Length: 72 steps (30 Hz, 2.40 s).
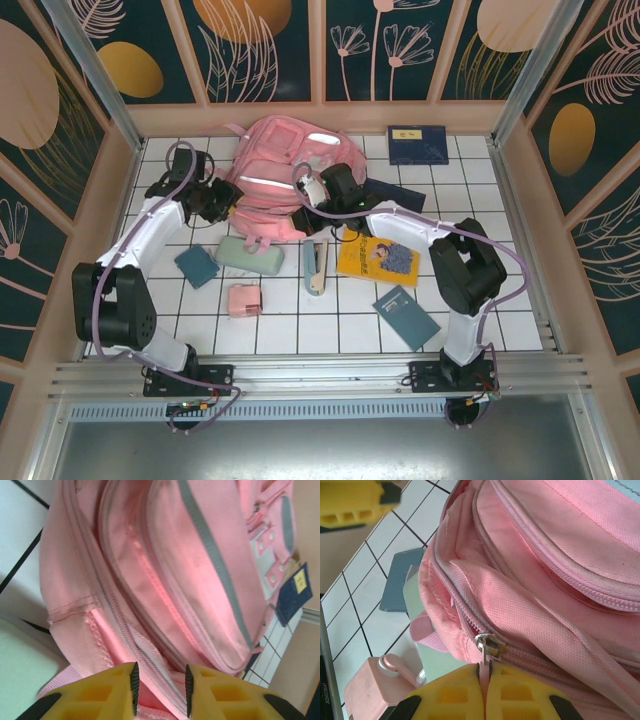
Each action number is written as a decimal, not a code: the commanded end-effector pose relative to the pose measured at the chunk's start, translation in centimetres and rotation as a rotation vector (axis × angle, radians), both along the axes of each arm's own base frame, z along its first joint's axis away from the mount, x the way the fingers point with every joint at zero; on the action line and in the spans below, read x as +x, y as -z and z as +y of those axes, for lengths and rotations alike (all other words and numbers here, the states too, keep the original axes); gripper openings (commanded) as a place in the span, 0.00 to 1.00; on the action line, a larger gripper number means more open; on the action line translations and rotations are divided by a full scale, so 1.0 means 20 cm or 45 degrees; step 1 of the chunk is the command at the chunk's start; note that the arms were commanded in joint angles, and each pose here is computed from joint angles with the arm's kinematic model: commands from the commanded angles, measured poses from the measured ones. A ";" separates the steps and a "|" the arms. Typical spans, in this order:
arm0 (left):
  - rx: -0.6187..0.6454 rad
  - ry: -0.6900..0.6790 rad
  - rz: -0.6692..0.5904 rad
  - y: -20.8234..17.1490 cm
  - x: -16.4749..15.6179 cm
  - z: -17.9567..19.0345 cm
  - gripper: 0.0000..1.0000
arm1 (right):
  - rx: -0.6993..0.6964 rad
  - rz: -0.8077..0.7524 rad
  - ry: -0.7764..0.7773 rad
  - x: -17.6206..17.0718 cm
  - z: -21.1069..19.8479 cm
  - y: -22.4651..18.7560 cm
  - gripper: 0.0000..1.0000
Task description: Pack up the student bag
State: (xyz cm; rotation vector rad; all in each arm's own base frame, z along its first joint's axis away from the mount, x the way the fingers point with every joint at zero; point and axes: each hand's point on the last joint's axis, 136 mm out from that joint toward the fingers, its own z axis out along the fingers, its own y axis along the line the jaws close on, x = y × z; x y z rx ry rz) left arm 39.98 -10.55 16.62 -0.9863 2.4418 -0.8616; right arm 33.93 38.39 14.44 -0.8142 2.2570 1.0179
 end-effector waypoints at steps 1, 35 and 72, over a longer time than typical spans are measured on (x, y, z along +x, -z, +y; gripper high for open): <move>-0.054 0.015 -0.093 -0.13 0.05 -0.04 0.33 | 0.095 -0.065 -0.037 0.02 0.05 -0.17 0.00; -0.171 0.114 0.034 -0.01 -0.06 -0.32 0.43 | 0.071 -0.097 -0.012 0.07 0.09 -0.16 0.00; -0.210 0.063 0.082 0.14 0.09 -0.36 0.04 | 0.060 -0.142 -0.050 0.03 0.16 -0.19 0.00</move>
